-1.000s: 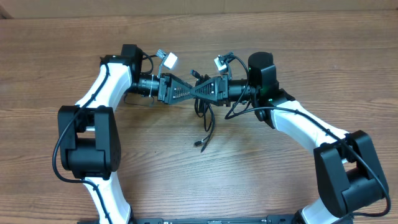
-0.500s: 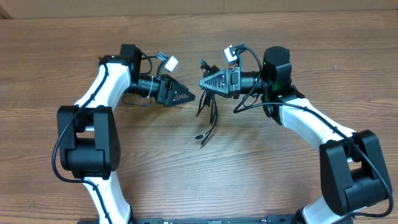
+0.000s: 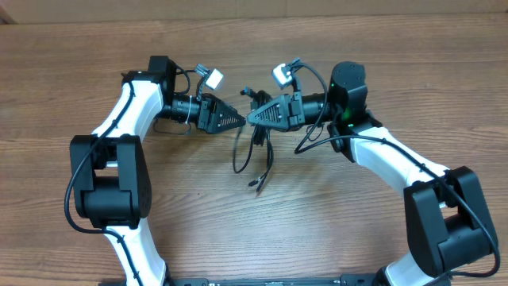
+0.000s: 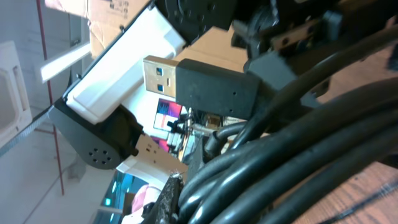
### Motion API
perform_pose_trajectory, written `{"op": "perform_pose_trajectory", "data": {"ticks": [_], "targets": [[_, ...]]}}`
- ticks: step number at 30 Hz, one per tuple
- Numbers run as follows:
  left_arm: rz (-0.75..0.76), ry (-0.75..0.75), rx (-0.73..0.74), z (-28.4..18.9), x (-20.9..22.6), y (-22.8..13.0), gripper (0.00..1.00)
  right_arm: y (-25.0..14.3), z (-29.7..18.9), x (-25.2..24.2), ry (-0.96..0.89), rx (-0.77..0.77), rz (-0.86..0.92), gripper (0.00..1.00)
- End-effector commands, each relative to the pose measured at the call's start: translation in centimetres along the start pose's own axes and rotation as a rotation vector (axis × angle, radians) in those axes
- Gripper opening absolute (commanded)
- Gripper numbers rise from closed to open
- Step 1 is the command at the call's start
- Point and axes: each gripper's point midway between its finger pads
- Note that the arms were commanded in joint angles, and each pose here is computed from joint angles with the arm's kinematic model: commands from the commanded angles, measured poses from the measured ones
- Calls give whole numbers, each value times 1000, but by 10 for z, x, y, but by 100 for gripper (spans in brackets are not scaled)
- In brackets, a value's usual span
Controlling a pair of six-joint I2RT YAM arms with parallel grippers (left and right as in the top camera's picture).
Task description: Untangle cables
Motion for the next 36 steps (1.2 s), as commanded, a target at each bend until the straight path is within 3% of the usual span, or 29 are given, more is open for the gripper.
{"op": "perform_pose_trajectory", "data": {"ticks": [1,9,17,18,20,21,22,23,29,32,34,36], "targets": [[29,-65,-17,2,-12,2,99,-3,11,18,38,42,-45,4],[64,-119,-23,6,-24,0,99,-12,24,23,57,74,-46,4],[116,-162,50,38,-42,-10,99,-12,24,23,58,74,-49,4],[127,-161,63,42,-43,-11,93,-12,24,23,58,74,-48,4],[146,-149,82,48,-42,-14,63,-12,24,23,58,74,-49,4],[150,-143,90,50,-42,-15,43,-12,24,23,58,74,-49,4],[149,-144,91,51,-42,-15,16,-12,24,23,58,74,-50,4],[149,-144,91,50,-42,-15,4,-12,24,23,58,75,-50,4],[107,-98,58,30,-28,-11,4,-2,8,16,33,35,-53,11],[79,-93,33,19,-24,-8,4,3,-2,11,16,14,-39,35],[65,-96,24,16,-23,-7,4,2,-4,6,3,10,-67,69],[60,-94,24,15,-23,-7,4,0,-4,-7,-36,-4,-37,82]]}}
Point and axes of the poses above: each gripper's point midway between its finger pads, its own z axis out along the fingers, its own x axis along the line the jaws close on, y = z × x, and after that the axes turned 11 degrees about -z, right-handed
